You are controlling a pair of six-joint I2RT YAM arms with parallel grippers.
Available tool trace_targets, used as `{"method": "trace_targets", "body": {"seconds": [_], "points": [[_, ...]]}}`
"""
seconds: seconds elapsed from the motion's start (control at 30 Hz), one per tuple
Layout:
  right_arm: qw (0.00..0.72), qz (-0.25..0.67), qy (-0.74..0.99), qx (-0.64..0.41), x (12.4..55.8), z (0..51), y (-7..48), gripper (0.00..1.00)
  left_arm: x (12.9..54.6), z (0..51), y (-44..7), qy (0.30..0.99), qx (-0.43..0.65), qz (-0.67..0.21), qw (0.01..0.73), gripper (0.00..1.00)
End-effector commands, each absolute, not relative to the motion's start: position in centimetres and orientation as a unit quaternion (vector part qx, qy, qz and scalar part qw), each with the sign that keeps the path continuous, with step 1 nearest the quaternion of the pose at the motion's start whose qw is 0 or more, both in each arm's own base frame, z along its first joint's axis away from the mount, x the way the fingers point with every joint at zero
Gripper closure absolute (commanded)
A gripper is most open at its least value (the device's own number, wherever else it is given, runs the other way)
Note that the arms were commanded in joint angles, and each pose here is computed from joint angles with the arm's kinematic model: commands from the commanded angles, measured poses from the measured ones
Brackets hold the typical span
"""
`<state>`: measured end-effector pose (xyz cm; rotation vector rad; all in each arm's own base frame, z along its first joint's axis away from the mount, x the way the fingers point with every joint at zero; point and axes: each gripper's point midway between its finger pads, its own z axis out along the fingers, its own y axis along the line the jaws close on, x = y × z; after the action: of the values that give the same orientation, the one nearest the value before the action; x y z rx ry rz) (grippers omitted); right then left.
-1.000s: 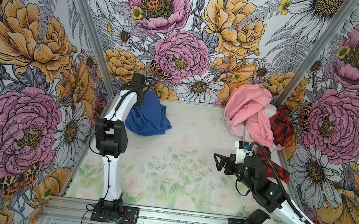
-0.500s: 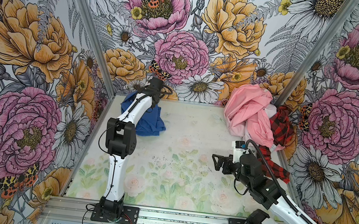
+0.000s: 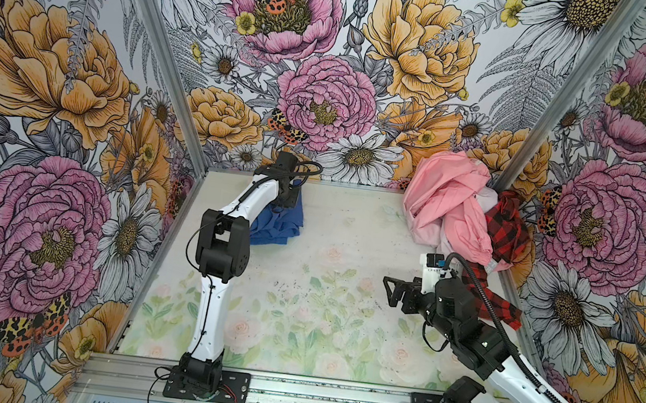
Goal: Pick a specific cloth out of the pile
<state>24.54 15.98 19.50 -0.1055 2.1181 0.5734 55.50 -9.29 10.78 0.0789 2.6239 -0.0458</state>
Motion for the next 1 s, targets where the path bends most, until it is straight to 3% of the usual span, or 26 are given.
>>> {"method": "trace_targets", "body": {"seconds": [0.0, 0.17, 0.2, 0.37, 0.53, 0.73, 0.97], "points": [[0.46, 0.23, 0.856, -0.043, 24.8, 19.9, 16.0, 0.01, 54.6, 8.0, -12.9, 0.96, -0.001, -0.199, 0.196, 1.0], [0.456, 0.227, 0.859, -0.048, 25.1, 19.9, 16.3, 0.01, 53.7, 4.8, -14.2, 0.959, 0.001, -0.24, 0.151, 1.0], [0.457, 0.228, 0.859, -0.047, 25.1, 20.0, 16.3, 0.01, 53.4, 4.2, -14.3, 0.958, -0.003, -0.248, 0.141, 0.96], [0.463, 0.234, 0.854, -0.044, 24.8, 20.4, 16.1, 0.01, 53.1, 5.6, -15.0, 0.957, 0.023, -0.244, 0.155, 0.61], [0.464, 0.238, 0.852, -0.041, 24.7, 20.5, 16.0, 0.01, 53.6, 9.5, -14.7, 0.957, 0.051, -0.197, 0.208, 0.37], [0.46, 0.242, 0.853, -0.038, 24.6, 20.4, 16.1, 0.01, 53.1, 13.9, -15.4, 0.946, 0.073, -0.195, 0.247, 0.23], [0.459, 0.243, 0.853, -0.04, 24.6, 20.4, 16.2, 0.01, 51.5, 17.3, -16.5, 0.937, 0.086, -0.211, 0.264, 0.17]]}}
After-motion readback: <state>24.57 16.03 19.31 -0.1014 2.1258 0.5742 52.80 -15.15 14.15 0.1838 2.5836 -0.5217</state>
